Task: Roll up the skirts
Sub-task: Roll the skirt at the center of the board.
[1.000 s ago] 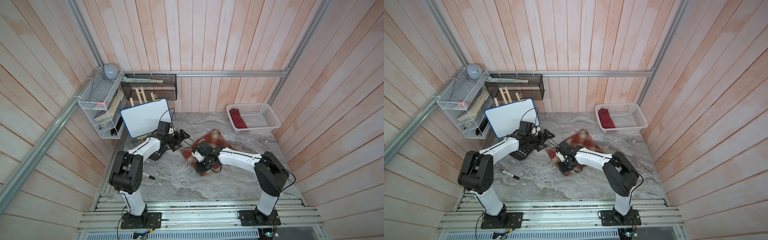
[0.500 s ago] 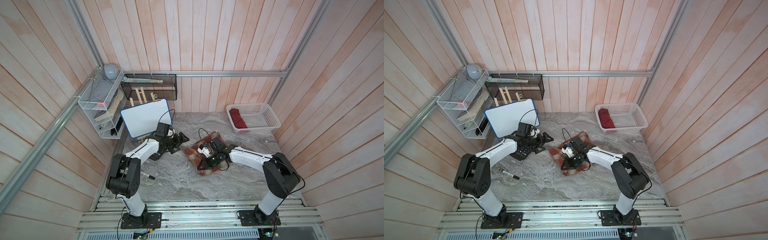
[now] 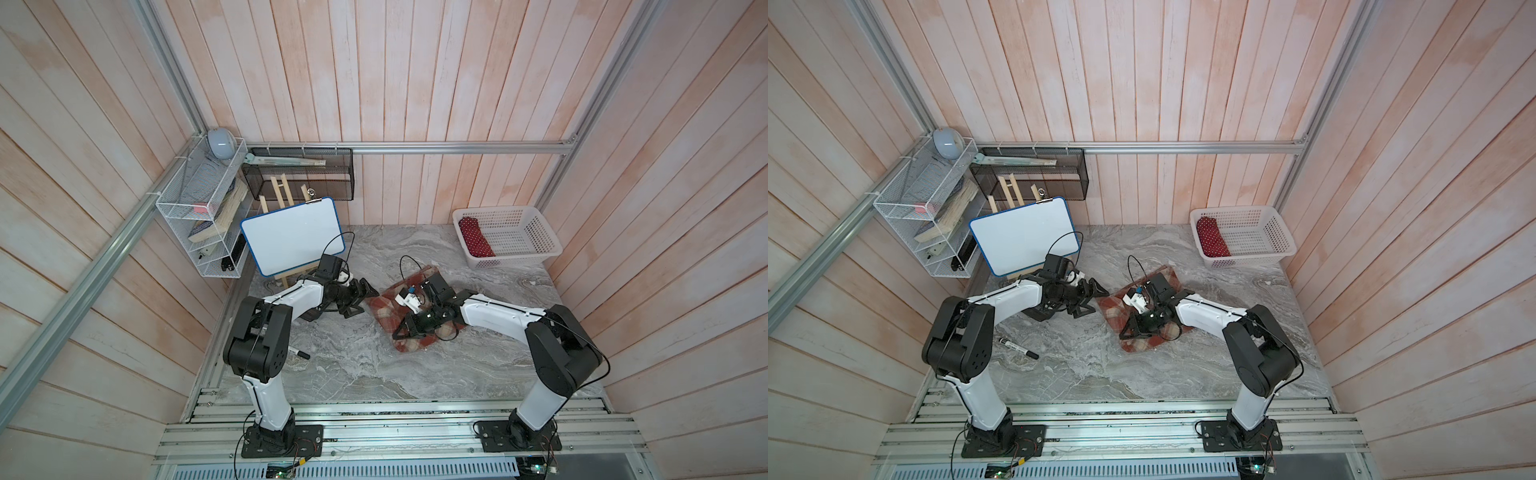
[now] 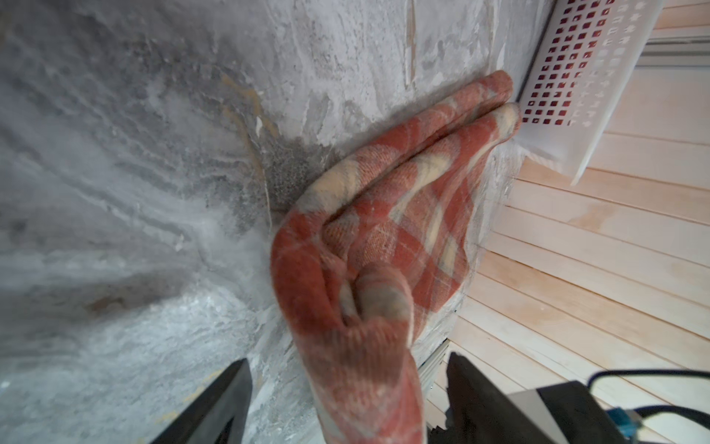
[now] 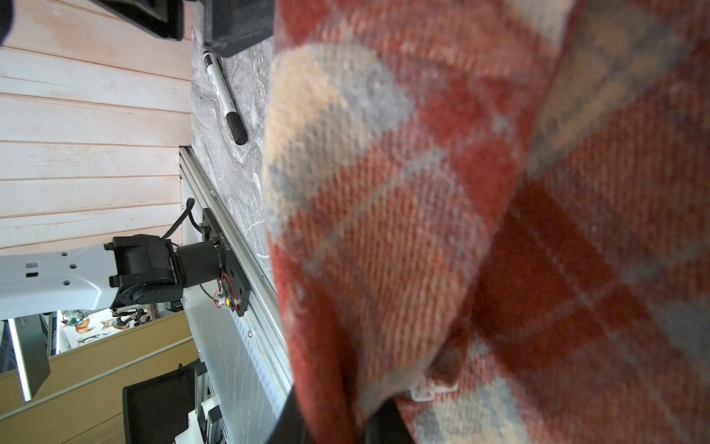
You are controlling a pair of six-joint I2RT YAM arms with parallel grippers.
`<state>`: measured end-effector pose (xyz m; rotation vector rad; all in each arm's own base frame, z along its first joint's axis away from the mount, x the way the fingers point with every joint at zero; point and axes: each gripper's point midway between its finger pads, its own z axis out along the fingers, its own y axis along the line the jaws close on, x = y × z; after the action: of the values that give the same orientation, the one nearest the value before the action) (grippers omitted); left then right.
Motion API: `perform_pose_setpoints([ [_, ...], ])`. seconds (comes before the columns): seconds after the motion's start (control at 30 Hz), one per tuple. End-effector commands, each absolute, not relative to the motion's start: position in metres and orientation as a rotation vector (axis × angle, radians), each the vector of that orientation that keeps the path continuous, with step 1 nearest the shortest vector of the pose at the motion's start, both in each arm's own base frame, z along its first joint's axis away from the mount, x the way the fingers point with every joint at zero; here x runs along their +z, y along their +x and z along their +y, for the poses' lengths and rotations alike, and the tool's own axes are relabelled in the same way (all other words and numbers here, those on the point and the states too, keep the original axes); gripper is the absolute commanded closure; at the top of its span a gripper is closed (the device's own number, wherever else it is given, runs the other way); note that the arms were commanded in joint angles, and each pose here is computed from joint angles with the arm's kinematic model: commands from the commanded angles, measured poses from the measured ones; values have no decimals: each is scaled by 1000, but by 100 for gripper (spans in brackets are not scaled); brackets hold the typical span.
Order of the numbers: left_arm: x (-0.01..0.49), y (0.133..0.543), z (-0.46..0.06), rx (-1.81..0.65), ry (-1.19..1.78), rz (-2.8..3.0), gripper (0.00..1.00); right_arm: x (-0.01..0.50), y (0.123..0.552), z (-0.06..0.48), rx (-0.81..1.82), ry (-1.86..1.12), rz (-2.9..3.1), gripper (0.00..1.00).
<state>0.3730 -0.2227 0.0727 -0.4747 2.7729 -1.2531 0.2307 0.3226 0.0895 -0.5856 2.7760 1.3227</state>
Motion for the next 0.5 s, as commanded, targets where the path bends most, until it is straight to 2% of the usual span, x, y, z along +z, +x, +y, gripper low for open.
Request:
perform_pose_setpoints([
  [0.0,69,381,-231,-1282,-433,2774,20,98,227,326,1398,-601,2746,97],
  [0.37,69,393,-244,-1293,-389,2784,32,90,218,327,1481,-596,2763,97],
  [0.47,69,393,-245,-1304,-381,2788,47,87,217,325,1487,-584,2771,97],
])
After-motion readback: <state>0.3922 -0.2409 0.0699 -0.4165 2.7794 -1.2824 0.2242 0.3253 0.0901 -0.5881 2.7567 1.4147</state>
